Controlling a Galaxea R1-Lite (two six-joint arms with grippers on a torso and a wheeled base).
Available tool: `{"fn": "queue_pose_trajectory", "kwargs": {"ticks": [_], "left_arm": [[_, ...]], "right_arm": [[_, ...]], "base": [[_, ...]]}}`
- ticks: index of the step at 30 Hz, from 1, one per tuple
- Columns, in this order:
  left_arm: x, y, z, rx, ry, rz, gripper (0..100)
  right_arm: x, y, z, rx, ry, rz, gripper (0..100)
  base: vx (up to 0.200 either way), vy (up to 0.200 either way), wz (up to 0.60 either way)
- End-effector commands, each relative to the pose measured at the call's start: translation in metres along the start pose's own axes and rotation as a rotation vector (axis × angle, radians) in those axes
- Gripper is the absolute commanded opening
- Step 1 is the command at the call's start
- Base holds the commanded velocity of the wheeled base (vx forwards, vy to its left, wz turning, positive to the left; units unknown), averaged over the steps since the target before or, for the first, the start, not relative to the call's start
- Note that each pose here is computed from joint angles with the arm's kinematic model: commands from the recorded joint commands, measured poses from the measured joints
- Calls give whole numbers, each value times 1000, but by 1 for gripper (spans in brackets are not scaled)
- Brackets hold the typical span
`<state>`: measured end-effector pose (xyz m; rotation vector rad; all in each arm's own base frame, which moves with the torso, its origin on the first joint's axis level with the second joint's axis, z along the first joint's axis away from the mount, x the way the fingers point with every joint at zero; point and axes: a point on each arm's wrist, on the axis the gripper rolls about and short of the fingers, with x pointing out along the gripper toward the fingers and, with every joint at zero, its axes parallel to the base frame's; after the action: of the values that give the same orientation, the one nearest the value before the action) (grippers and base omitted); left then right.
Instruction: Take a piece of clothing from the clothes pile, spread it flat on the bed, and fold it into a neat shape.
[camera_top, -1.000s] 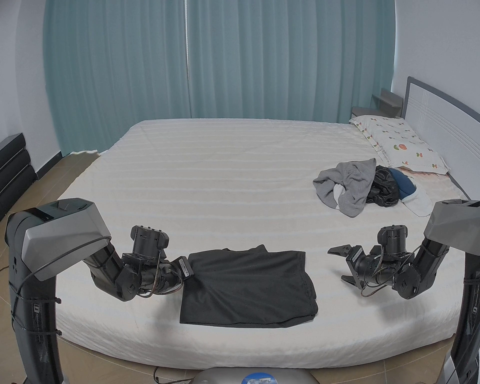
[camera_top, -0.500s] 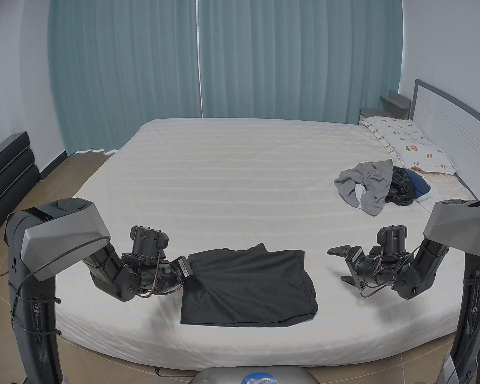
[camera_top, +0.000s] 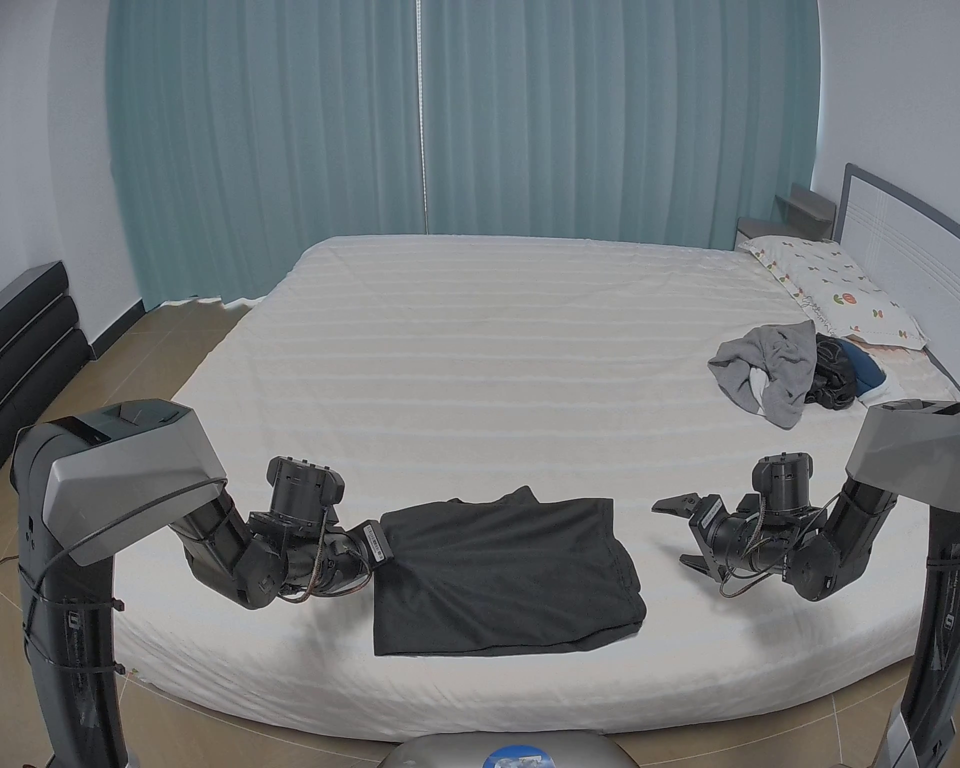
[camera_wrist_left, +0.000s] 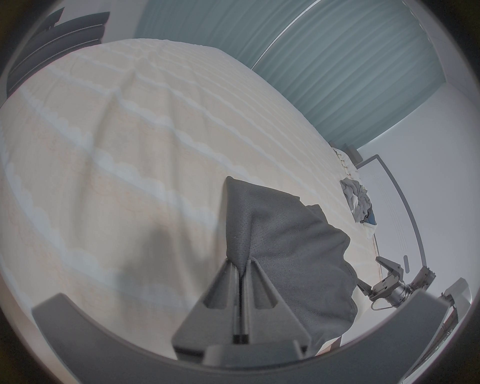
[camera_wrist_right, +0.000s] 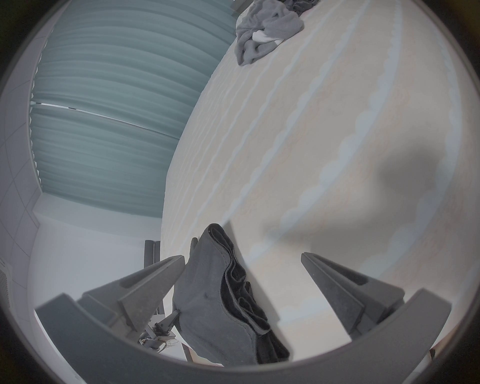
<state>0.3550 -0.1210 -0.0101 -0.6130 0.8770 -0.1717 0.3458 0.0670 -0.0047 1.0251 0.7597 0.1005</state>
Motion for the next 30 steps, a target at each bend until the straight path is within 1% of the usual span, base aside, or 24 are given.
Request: {"fn": "queue_pose_trajectory", "kwargs": {"ticks": [1, 10, 11, 18, 23, 26, 30], "left_arm": [[2, -1, -3, 4, 7, -1, 0], [2, -3, -4, 8, 10, -8, 0], [2, -3, -4, 8, 8, -8, 100], [2, -4, -4, 9, 6, -10, 100], [1, -4, 0, 0, -6, -14, 100], [0, -5, 5, -47, -18, -24, 100], [-7, -9, 14, -88, -45, -41, 100]], "right_arm": [[-1, 1, -1, -3, 1, 4, 100], [-3, 6, -8, -22, 5, 30, 100], [-3, 7, -10, -25, 9, 31, 100], [-3, 9, -22, -45, 40, 27, 100], [-6, 7, -25, -53, 39, 34, 100], [-11, 11, -31, -67, 49, 43, 100], [-16, 12, -41, -138, 75, 42, 100]], "base": [[0, 0, 0], [0, 0, 0], [0, 0, 0], [0, 0, 0], [0, 0, 0], [0, 0, 0], [0, 0, 0]]}}
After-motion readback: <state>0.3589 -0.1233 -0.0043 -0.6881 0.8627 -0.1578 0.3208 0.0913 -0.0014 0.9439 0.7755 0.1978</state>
